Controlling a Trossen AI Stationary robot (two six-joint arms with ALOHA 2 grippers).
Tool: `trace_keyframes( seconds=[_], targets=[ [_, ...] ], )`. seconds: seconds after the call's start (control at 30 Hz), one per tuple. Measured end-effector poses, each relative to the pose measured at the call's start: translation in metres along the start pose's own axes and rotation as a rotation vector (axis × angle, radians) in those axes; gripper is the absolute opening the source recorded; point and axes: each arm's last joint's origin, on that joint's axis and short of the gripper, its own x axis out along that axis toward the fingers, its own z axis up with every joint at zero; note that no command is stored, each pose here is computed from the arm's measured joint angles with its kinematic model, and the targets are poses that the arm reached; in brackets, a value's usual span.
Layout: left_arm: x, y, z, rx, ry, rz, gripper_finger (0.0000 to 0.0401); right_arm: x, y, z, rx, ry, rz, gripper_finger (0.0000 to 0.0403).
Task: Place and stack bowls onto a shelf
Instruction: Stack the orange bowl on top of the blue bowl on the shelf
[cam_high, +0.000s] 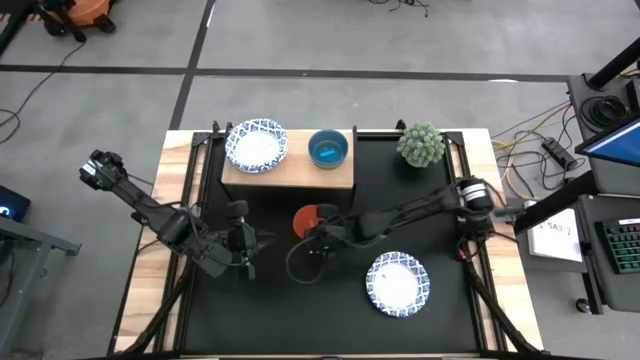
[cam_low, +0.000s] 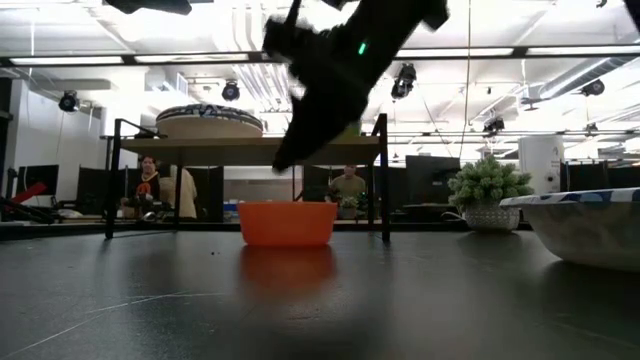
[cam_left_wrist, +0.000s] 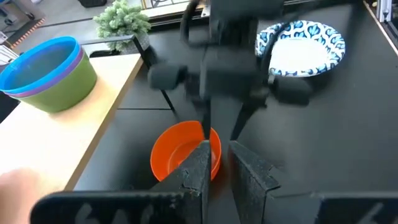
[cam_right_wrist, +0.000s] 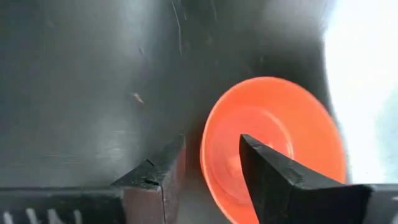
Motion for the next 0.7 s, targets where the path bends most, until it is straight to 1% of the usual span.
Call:
trace_keyframes(
  seconds=[0.1,0.23,0.33,0.43,0.5,0.6,0.7],
  targets=[
    [0.000,0.000,-0.001,0.003,0.002,0.001,0.0037,0.020,0.004,-0.002,-0.017,0.040,-0.013,0.0145],
    [0.000,0.000,-0.002,0.006,0.005,0.002,0.0037,0.041,0.003,-0.007,-0.008,0.099,-0.015,0.0132],
    [0.000,0.000,-0.002,0.007,0.006,0.002,0.0037,0.052,0.000,-0.010,0.013,0.117,0.003,0.0105],
    [0.000,0.000,-0.002,0.007,0.007,0.003,0.0037,0.057,0.001,-0.011,0.019,0.128,0.006,0.0056],
    [0.000,0.000,-0.002,0.007,0.007,0.003,0.0037,0.055,0.001,-0.011,0.002,0.149,0.018,0.0022],
    [0.001,0.000,-0.002,0.010,0.009,0.004,0.0037,0.038,0.000,-0.004,-0.022,0.178,0.037,0.0011],
    [0.001,0.000,-0.002,0.010,0.009,0.005,0.0037,0.002,-0.003,0.014,-0.044,0.138,0.046,0.0009]
  ],
)
